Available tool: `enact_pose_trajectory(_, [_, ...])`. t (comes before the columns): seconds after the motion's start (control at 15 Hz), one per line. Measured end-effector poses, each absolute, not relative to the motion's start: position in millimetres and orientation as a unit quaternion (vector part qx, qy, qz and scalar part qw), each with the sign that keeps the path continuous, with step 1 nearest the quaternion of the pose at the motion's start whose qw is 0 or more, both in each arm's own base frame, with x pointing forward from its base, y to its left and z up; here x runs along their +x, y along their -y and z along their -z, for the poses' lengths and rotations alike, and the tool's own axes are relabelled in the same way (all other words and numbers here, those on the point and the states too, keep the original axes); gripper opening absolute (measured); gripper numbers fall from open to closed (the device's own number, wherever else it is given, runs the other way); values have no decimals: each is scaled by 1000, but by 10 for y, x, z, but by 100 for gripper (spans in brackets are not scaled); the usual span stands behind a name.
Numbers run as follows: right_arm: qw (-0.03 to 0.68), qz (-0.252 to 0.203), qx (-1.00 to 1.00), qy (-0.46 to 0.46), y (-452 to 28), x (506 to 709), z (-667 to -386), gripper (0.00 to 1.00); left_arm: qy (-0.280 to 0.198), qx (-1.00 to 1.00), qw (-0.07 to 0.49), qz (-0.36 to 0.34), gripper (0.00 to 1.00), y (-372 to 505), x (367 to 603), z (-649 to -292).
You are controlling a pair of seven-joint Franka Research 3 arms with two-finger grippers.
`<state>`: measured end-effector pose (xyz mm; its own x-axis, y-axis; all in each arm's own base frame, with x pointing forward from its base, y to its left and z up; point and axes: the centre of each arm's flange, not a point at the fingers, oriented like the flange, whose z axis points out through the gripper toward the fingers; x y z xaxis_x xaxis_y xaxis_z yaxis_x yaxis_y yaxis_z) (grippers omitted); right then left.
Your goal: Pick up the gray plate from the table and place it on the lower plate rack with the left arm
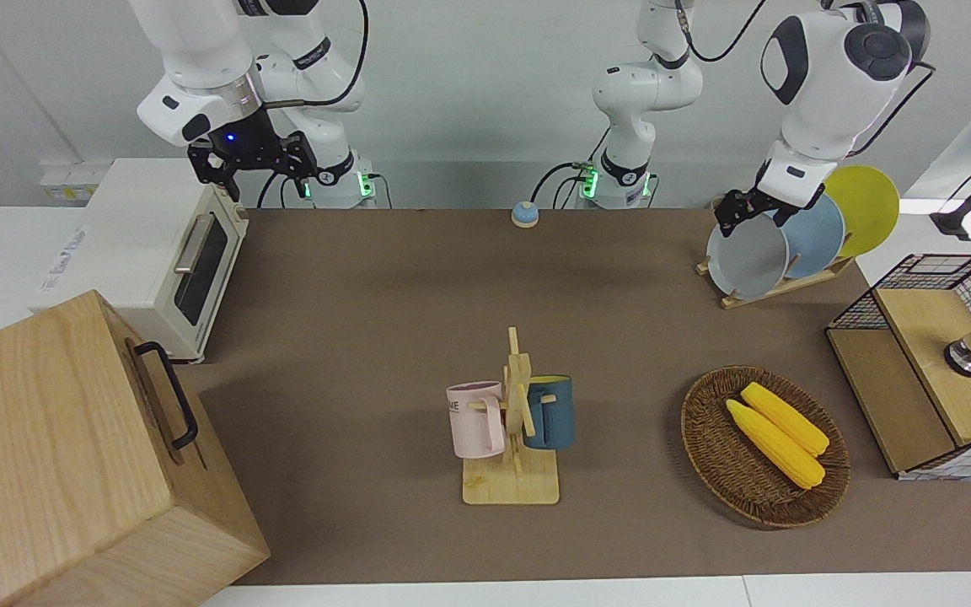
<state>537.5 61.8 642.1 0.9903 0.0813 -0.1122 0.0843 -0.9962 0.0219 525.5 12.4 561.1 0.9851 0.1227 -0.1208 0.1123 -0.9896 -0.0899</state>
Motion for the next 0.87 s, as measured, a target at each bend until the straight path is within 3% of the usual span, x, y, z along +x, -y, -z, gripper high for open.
enact_pose_trajectory(0.33, [13, 56, 997, -42, -618, 5375, -6421, 99, 40, -999, -4, -22, 100, -38, 5317, -6019])
enact_pose_trajectory(0.87, [13, 56, 997, -42, -618, 5375, -6420, 99, 22, -999, -23, -2, 100, 140, 5335, -6214])
